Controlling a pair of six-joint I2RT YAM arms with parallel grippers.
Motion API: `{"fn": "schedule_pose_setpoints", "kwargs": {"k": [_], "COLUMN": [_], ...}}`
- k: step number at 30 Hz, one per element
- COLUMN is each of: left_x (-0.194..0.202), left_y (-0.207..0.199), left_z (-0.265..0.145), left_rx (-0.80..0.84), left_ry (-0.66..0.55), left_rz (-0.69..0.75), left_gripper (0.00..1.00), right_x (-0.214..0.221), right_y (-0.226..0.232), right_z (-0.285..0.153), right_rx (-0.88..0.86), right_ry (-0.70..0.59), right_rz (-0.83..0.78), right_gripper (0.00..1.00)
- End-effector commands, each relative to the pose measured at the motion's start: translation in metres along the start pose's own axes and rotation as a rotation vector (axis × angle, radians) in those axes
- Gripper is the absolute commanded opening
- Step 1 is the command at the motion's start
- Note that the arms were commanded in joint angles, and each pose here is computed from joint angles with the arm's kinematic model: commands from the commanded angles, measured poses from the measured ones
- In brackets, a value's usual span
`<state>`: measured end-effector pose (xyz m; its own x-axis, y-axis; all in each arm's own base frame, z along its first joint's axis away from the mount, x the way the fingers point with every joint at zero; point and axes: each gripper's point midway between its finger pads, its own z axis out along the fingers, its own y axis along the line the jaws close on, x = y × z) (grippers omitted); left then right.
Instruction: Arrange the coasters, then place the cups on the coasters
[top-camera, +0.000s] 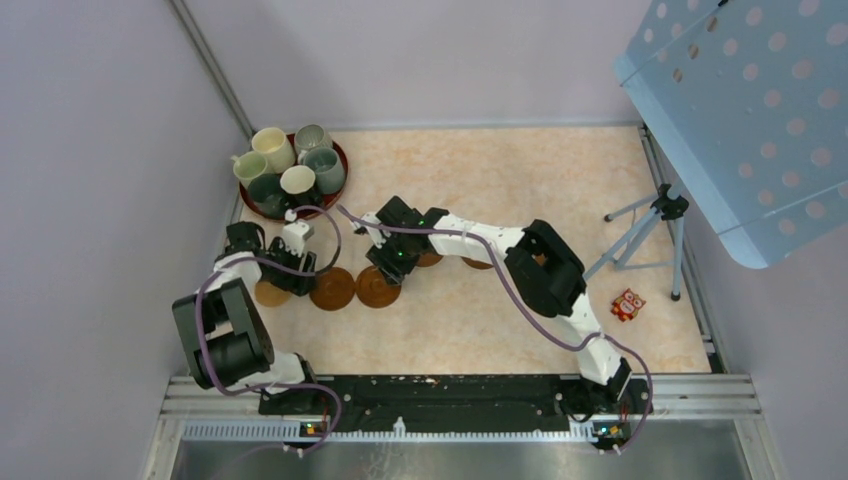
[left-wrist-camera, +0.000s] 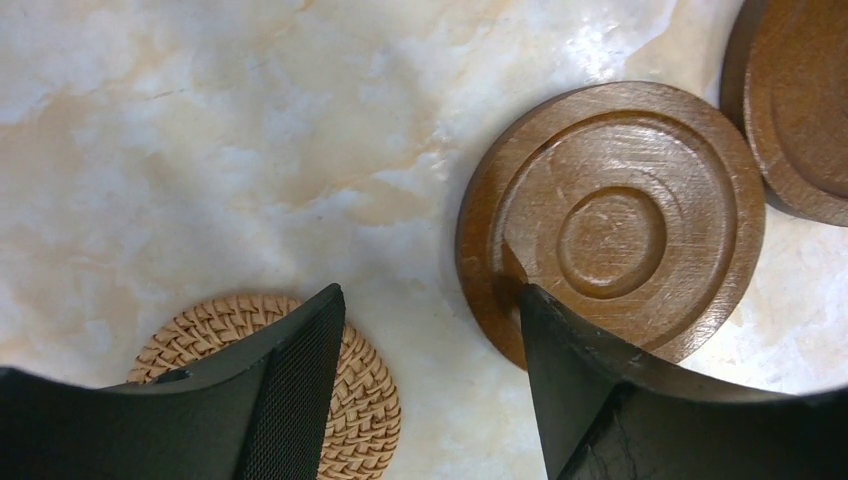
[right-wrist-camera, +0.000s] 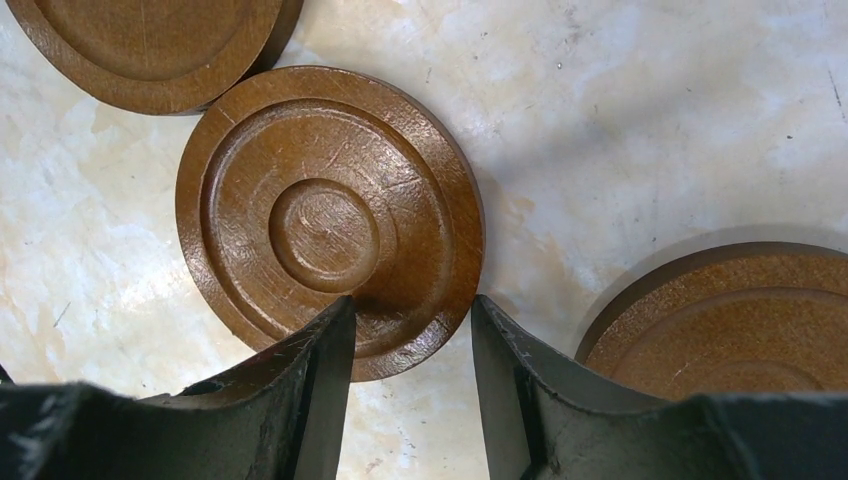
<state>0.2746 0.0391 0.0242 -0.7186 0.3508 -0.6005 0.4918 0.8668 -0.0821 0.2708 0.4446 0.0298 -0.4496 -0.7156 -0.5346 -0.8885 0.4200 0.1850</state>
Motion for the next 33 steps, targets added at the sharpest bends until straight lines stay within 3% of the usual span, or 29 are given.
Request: {"fn": "schedule_pose_setpoints", "kwargs": {"k": [1, 17, 33], "left_x": [0.025, 0.031, -0.023], "left_y": [0.019, 0.035, 0.012], "left_z": [-0.004, -0.017, -0.031], "left_rx": [-0.05, -0.072, 0.032], "left_ry": [0.082, 0.065, -0.075], "left_rz": [0.01, 0.009, 0.094], "left_gripper": [0.7, 0.7, 0.81], "right_x": [-0.007, 0.002, 0.009], "right_y": [0.016, 0.023, 0.016], "right_z": [0.007, 0.019, 0.008], "right_rx": [-0.023, -0.027, -0.015], "right_ry": [-0.013, 0.031, 0.041], "right_rz": [-0.015, -0.01, 0.006], "right_gripper": [0.46, 0.46, 0.46]}}
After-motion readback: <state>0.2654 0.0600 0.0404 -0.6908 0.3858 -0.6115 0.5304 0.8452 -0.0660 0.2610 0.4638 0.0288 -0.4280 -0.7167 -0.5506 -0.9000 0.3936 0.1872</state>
